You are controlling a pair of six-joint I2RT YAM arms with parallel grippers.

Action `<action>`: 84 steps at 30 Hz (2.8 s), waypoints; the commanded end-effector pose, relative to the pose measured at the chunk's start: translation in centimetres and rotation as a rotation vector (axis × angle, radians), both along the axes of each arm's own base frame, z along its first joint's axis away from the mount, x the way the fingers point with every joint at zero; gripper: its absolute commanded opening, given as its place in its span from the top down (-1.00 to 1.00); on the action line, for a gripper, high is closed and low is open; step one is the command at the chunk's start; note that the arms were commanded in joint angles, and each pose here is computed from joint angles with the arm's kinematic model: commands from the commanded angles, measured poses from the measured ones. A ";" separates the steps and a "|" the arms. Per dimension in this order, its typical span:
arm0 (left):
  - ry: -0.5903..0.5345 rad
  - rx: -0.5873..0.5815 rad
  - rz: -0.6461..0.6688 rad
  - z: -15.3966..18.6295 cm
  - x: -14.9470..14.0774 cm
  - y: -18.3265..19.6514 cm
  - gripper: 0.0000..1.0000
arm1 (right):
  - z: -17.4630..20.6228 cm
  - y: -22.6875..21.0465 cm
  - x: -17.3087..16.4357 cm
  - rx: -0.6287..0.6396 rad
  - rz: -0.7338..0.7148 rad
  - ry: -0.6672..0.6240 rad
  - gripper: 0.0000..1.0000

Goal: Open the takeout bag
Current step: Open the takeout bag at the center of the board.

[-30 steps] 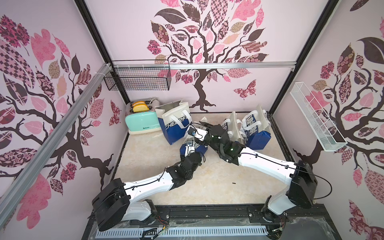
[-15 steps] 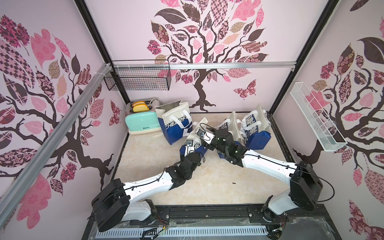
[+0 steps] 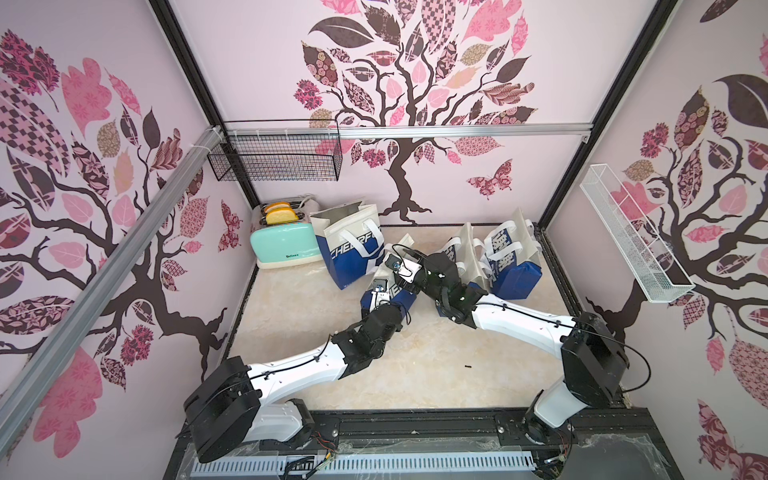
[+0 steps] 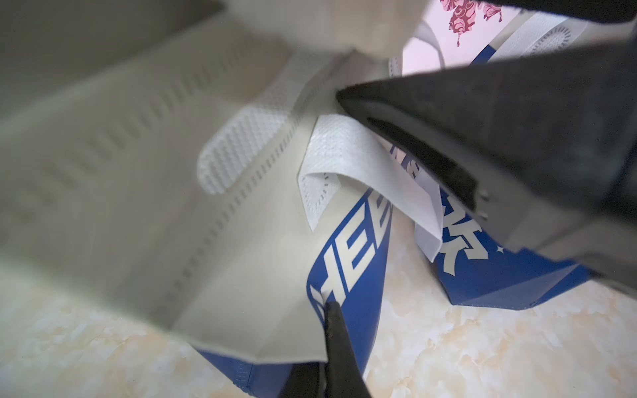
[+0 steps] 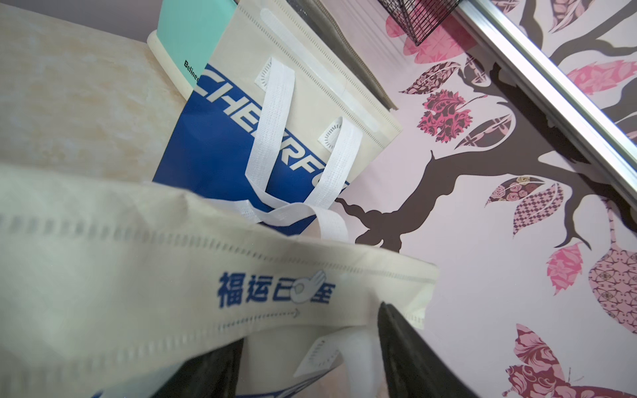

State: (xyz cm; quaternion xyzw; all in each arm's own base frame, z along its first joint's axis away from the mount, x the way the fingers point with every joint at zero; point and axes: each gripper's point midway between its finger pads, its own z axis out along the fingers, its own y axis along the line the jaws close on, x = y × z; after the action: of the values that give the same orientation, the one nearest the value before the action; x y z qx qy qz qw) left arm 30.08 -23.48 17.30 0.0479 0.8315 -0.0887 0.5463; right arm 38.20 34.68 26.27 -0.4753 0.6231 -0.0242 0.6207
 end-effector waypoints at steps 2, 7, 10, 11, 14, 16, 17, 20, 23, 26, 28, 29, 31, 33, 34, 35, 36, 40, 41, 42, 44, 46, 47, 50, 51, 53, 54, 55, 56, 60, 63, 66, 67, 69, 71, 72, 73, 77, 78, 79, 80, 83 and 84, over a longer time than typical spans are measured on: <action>0.052 0.051 -0.069 -1.4 -0.5 -0.9 1.00 | 2.7 1.0 0.7 0.046 0.002 -0.073 -0.25; 0.058 0.060 -0.080 -1.7 -0.6 -1.0 1.00 | 3.4 1.5 1.3 0.049 0.000 -0.098 -0.15; 0.060 0.069 -0.090 -1.8 -0.7 -1.1 1.00 | 3.8 1.8 1.4 0.054 0.007 -0.109 -0.09; 0.061 0.073 -0.093 -1.8 -0.7 -1.1 1.00 | 3.7 2.0 1.4 0.049 0.012 -0.110 -0.07; 0.063 0.084 -0.097 -1.9 -0.7 -1.1 1.00 | 3.4 2.6 1.2 0.038 0.041 -0.111 0.05; 0.063 0.089 -0.103 -1.9 -0.8 -1.1 1.00 | 3.1 3.2 0.9 0.029 0.068 -0.104 0.23; 0.062 0.090 -0.107 -1.9 -0.8 -1.1 1.00 | 2.9 3.5 0.6 0.025 0.083 -0.102 0.32; 0.060 0.099 -0.117 -1.9 -0.8 -1.2 1.00 | 2.5 4.3 0.3 0.013 0.107 -0.096 0.55; 0.059 0.110 -0.123 -1.9 -0.8 -1.2 1.00 | 2.9 4.9 0.3 0.015 0.121 -0.102 0.93; 0.052 0.112 -0.118 -1.7 -0.8 -1.0 1.00 | 3.4 5.0 0.4 0.014 0.119 -0.107 1.00; 0.045 0.113 -0.106 -1.5 -0.8 -0.8 1.00 | 3.7 4.7 0.5 0.007 0.108 -0.112 1.00; 0.042 0.114 -0.105 -1.4 -0.8 -0.7 1.00 | 3.9 4.6 0.5 0.002 0.101 -0.115 1.00; 0.042 0.119 -0.101 -1.4 -0.8 -0.6 1.00 | 4.7 3.9 0.3 -0.012 0.089 -0.127 1.00; 0.038 0.117 -0.100 -1.3 -0.8 -0.6 1.00 | 5.2 3.5 0.1 -0.051 0.085 -0.133 1.00; 0.040 0.120 -0.099 -1.4 -0.8 -0.5 1.00 | 5.6 3.2 0.2 -0.067 0.074 -0.140 1.00; 0.041 0.120 -0.100 -1.4 -0.8 -0.5 1.00 | 6.1 2.9 0.3 -0.080 0.063 -0.151 1.00; 0.042 0.120 -0.098 -1.4 -0.8 -0.5 1.00 | 6.4 2.6 0.4 -0.101 0.059 -0.164 1.00; 0.058 0.131 -0.089 -1.8 -0.7 -0.4 1.00 | 7.8 2.0 0.6 -0.185 0.046 -0.225 1.00; 0.060 0.131 -0.088 -1.8 -0.7 -0.5 1.00 | 8.3 1.8 0.7 -0.206 0.040 -0.243 1.00; 0.066 0.135 -0.086 -1.9 -0.7 -0.5 1.00 | 8.9 1.8 0.7 -0.220 0.037 -0.259 1.00; 0.078 0.147 -0.082 -2.1 -0.7 -0.5 1.00 | 10.0 1.5 0.7 -0.242 0.029 -0.285 1.00; 0.093 0.158 -0.080 -2.4 -0.7 -0.5 1.00 | 11.1 1.3 0.8 -0.257 0.021 -0.306 1.00; 0.101 0.164 -0.081 -2.6 -0.7 -0.5 1.00 | 11.8 1.2 0.7 -0.262 0.019 -0.318 1.00; 0.115 0.157 -0.085 -2.8 -0.7 -0.7 1.00 | 13.7 1.1 0.5 -0.278 0.021 -0.347 1.00; 0.119 0.154 -0.090 -2.9 -0.8 -0.8 1.00 | 14.4 1.1 0.5 -0.282 0.019 -0.359 1.00; 0.130 0.155 -0.102 -3.1 -0.8 -1.1 1.00 | 15.3 1.1 0.4 -0.296 0.021 -0.375 1.00; 0.135 0.154 -0.105 -3.2 -0.9 -1.2 1.00 | 15.9 1.1 0.3 -0.296 0.019 -0.388 1.00; 0.142 0.158 -0.108 -3.4 -0.9 -1.3 1.00 | 16.3 1.1 0.3 -0.301 0.020 -0.393 1.00; 0.146 0.160 -0.111 -3.4 -0.9 -1.3 1.00 | 16.5 1.2 0.2 -0.306 0.025 -0.396 1.00; 0.178 0.176 -0.127 -4.2 -1.1 -1.6 1.00 | 17.6 1.4 -0.3 -0.343 0.043 -0.427 1.00; 0.205 0.181 -0.135 -4.8 -1.3 -1.7 1.00 | 18.6 1.4 -0.6 -0.347 0.053 -0.445 1.00; 0.213 0.182 -0.135 -4.9 -1.4 -1.8 1.00 | 19.4 1.3 -0.9 -0.341 0.060 -0.454 1.00; 0.216 0.184 -0.135 -5.0 -1.4 -1.7 1.00 | 19.4 1.3 -0.9 -0.340 0.063 -0.454 1.00; 0.221 0.188 -0.137 -5.0 -1.4 -1.8 1.00 | 19.0 1.3 -1.1 -0.350 0.075 -0.448 1.00; 0.227 0.191 -0.136 -5.0 -1.4 -1.7 1.00 | 18.7 1.4 -1.2 -0.353 0.084 -0.440 1.00; 0.229 0.193 -0.135 -5.1 -1.5 -1.7 1.00 | 18.5 1.4 -1.3 -0.349 0.087 -0.435 1.00; 0.229 0.193 -0.136 -5.0 -1.5 -1.7 1.00 | 18.4 1.4 -1.2 -0.343 0.084 -0.434 1.00; 0.220 0.199 -0.128 -4.5 -1.4 -1.5 1.00 | 17.4 0.5 -0.3 -0.262 0.046 -0.368 0.18; 0.217 0.197 -0.126 -4.4 -1.4 -1.5 1.00 | 16.7 -0.1 0.2 -0.245 0.028 -0.338 0.05; 0.216 0.198 -0.127 -4.4 -1.4 -1.5 1.00 | 16.1 -0.8 0.8 -0.225 0.006 -0.314 -0.01; 0.219 0.199 -0.127 -4.4 -1.4 -1.4 1.00 | 15.3 -1.5 1.3 -0.204 -0.019 -0.281 -0.07; 0.221 0.199 -0.122 -4.3 -1.5 -1.2 1.00 | 14.1 -3.3 2.1 -0.155 -0.085 -0.217 -0.29; 0.220 0.198 -0.120 -4.3 -1.5 -1.2 1.00 | 14.1 -3.9 2.2 -0.137 -0.109 -0.202 -0.38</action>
State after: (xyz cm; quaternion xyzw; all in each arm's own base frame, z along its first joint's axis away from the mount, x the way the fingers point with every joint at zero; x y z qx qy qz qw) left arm 30.04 -26.09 16.26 0.1135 0.8594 -0.0794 0.4921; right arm 39.80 32.37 39.65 -0.5374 0.5400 -0.1705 0.6249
